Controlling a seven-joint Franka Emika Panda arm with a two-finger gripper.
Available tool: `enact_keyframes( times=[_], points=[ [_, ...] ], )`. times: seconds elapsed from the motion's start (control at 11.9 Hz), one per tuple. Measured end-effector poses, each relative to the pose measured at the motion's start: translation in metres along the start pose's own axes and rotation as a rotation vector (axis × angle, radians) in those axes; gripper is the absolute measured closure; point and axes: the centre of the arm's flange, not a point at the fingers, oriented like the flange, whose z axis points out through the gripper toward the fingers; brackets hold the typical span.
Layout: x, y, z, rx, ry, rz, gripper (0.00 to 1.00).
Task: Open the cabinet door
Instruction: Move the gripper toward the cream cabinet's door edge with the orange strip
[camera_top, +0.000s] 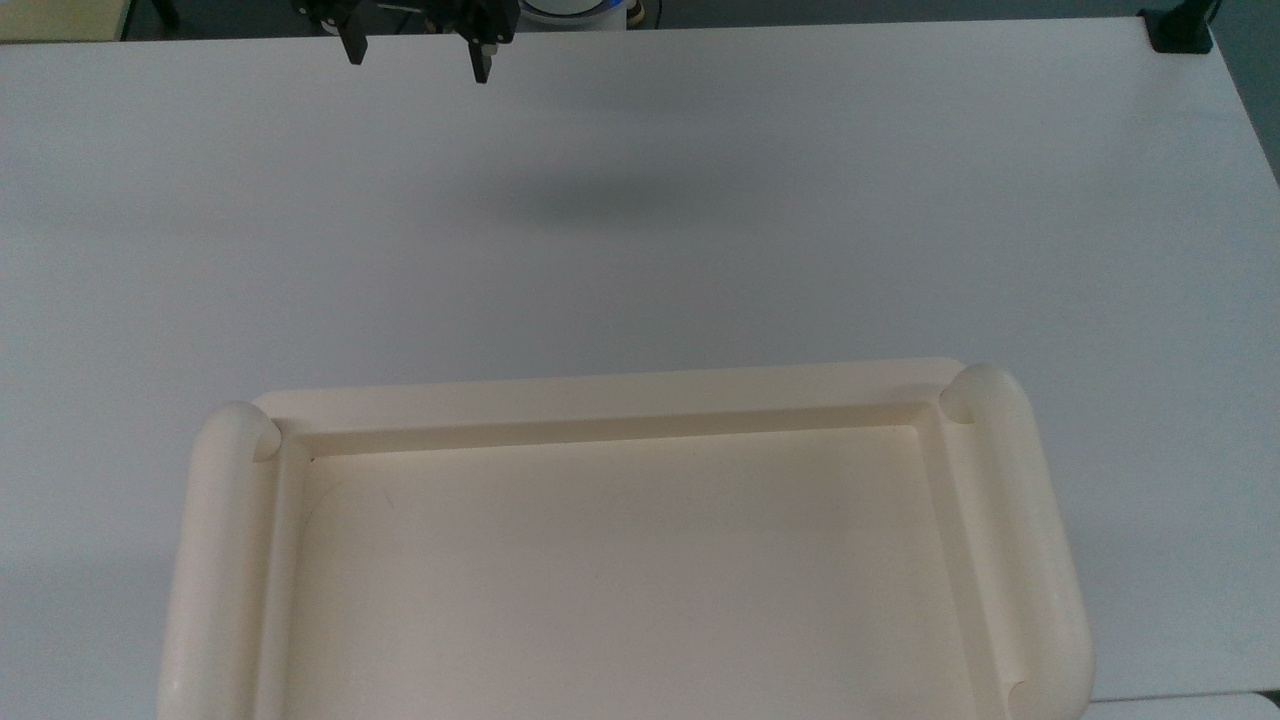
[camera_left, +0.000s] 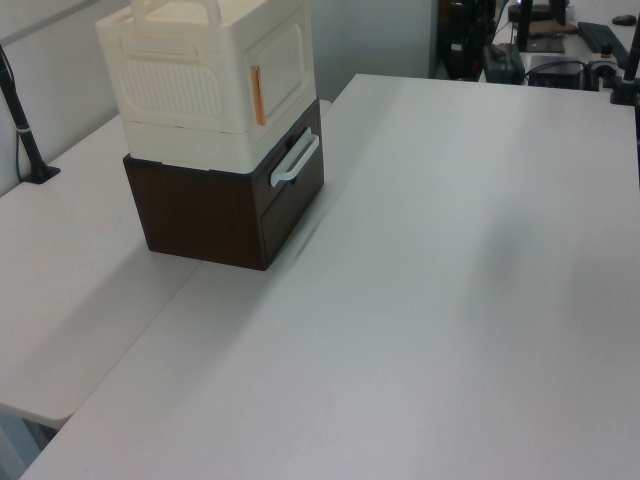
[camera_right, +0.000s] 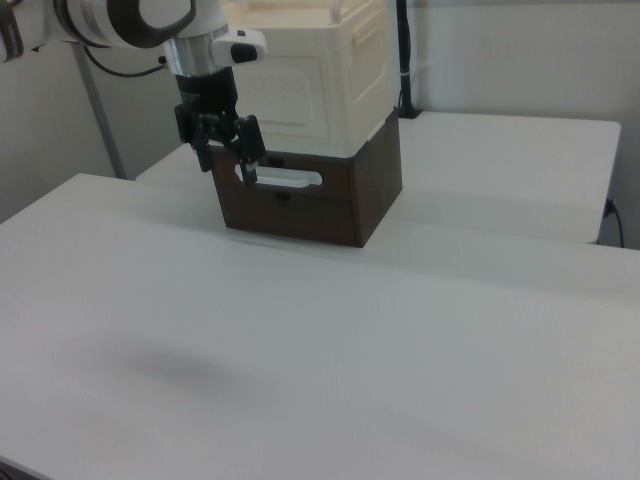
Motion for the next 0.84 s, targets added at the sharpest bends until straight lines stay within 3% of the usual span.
enact_keyframes(
  times=[0.34, 0.59, 0.84],
  points=[
    [-0.002, -0.047, 0.000, 0.025, 0.018, -0.093, 0.04],
    [0.012, -0.116, -0.004, 0.099, 0.180, -0.176, 0.13],
    [0.033, -0.165, -0.005, 0.149, 0.365, -0.158, 0.20]
  ],
)
